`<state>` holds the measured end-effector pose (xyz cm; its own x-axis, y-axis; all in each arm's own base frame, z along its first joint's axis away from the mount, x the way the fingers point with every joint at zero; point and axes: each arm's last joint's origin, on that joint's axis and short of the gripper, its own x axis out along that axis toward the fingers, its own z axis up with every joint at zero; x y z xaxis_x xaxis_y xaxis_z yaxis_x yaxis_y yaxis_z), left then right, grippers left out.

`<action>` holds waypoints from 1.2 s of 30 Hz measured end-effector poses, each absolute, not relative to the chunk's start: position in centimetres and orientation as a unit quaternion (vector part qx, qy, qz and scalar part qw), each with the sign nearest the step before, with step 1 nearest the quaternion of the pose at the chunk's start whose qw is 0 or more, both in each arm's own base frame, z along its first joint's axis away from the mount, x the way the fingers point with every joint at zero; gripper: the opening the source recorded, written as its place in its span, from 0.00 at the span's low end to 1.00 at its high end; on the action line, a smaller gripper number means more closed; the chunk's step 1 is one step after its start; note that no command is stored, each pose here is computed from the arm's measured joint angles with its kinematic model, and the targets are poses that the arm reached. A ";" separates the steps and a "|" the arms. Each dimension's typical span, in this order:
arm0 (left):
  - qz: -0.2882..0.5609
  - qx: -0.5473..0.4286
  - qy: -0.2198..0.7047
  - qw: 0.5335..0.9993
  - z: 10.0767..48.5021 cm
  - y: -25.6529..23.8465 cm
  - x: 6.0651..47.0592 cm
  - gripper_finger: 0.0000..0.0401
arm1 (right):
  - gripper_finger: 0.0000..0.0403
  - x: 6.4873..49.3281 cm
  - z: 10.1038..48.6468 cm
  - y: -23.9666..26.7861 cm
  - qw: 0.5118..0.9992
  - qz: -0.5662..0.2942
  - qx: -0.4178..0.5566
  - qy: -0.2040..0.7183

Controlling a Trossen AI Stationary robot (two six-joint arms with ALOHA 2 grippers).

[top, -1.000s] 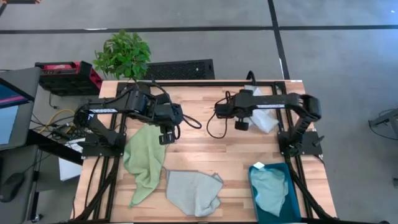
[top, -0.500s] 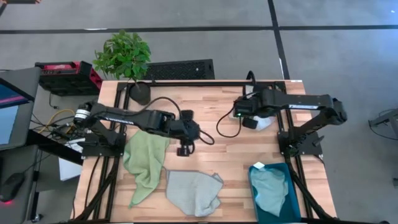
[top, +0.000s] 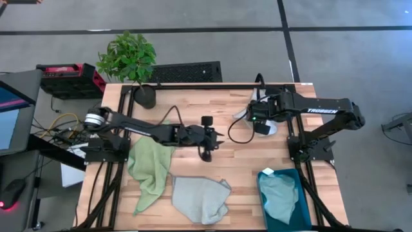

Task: Fold microfiber towels
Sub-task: Fold the top gray microfiber towel

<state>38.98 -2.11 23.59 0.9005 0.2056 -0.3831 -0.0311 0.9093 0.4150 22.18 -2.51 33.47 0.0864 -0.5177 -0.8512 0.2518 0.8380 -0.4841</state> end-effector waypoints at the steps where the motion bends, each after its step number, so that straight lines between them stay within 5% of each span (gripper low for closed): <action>1: 0.068 0.201 0.206 0.955 23.0 -1.8 39.5 0.27 | 0.00 22.2 33.5 -2.5 0.729 -0.264 -0.107 0.622; 7: 0.117 0.189 0.144 0.964 20.4 1.2 42.9 0.27 | 0.00 22.2 33.5 -2.5 0.729 -0.262 -0.106 0.623; 22: 0.163 0.154 0.160 0.961 17.3 5.5 51.1 0.27 | 0.00 22.1 33.4 -2.4 0.729 -0.254 -0.099 0.627; 36: 0.222 0.181 0.169 0.943 17.8 5.4 52.4 0.27 | 0.00 22.1 33.4 -2.4 0.729 -0.241 -0.101 0.633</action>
